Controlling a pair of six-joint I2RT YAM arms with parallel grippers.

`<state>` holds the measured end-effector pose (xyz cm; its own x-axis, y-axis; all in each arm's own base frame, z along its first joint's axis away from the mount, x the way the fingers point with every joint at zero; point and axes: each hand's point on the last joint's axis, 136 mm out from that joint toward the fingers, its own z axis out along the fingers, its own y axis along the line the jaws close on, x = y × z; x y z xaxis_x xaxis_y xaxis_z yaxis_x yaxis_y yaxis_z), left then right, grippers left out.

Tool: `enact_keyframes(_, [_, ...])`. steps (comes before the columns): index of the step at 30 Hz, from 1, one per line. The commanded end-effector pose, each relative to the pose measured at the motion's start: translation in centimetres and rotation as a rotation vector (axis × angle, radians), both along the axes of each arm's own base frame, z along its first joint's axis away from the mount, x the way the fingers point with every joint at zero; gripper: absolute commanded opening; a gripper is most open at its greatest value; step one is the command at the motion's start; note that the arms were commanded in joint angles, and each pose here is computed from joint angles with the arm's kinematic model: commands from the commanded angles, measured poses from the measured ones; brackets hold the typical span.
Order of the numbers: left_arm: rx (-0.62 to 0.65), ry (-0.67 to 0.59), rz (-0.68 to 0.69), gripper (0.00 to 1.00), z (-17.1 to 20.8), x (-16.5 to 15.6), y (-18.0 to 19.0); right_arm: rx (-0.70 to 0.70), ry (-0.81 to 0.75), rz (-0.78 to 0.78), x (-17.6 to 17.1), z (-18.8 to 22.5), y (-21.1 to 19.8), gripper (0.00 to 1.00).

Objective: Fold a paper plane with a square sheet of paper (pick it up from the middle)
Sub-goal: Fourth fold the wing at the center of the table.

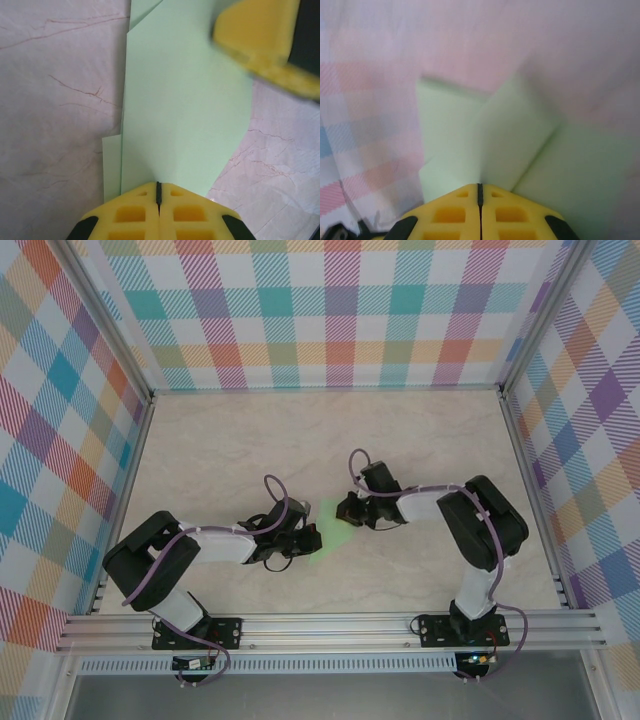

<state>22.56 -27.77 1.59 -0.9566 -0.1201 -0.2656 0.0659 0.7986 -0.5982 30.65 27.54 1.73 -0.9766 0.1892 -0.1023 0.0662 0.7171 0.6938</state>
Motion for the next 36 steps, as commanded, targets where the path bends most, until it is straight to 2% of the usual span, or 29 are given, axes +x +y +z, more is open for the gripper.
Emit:
enact_keyframes(1, [0.271, 0.227, -0.014, 0.0, -5.9, -5.8, 6.1, -0.079, -0.024, -0.028, 3.0, -0.3, -2.6, 0.07])
enact_keyframes(6, [0.263, 0.225, -0.006, 0.0, -5.8, -5.7, 6.0, 0.009, -0.086, 0.0, 3.8, 4.2, -1.3, 0.08])
enact_keyframes(11, [0.258, 0.22, 0.001, 0.0, -5.8, -5.6, 6.0, 0.081, -0.107, 0.056, 1.2, 6.4, 1.4, 0.09])
enact_keyframes(19, [0.251, 0.219, -0.003, 0.0, -5.6, -5.5, 5.7, 0.106, 0.006, 0.095, -2.2, 2.3, 3.7, 0.08])
enact_keyframes(25, [0.249, 0.224, -0.01, 0.0, -5.4, -5.7, 5.8, 0.016, 0.084, 0.064, -3.2, -1.6, 2.6, 0.06])
enact_keyframes(28, [0.209, 0.215, -0.02, 0.01, -3.5, -5.6, 5.0, -0.059, 0.128, 0.042, -3.8, -3.5, 1.4, 0.04])
enact_keyframes(31, [0.187, 0.163, 0.002, 0.03, 0.0, -4.5, 4.7, -0.071, 0.149, 0.037, -4.5, -4.5, 0.9, 0.04])
enact_keyframes(36, [0.005, 0.075, 0.048, 0.13, 5.8, -2.1, 2.1, -0.086, 0.158, 0.028, -4.9, -4.8, 0.4, 0.04])
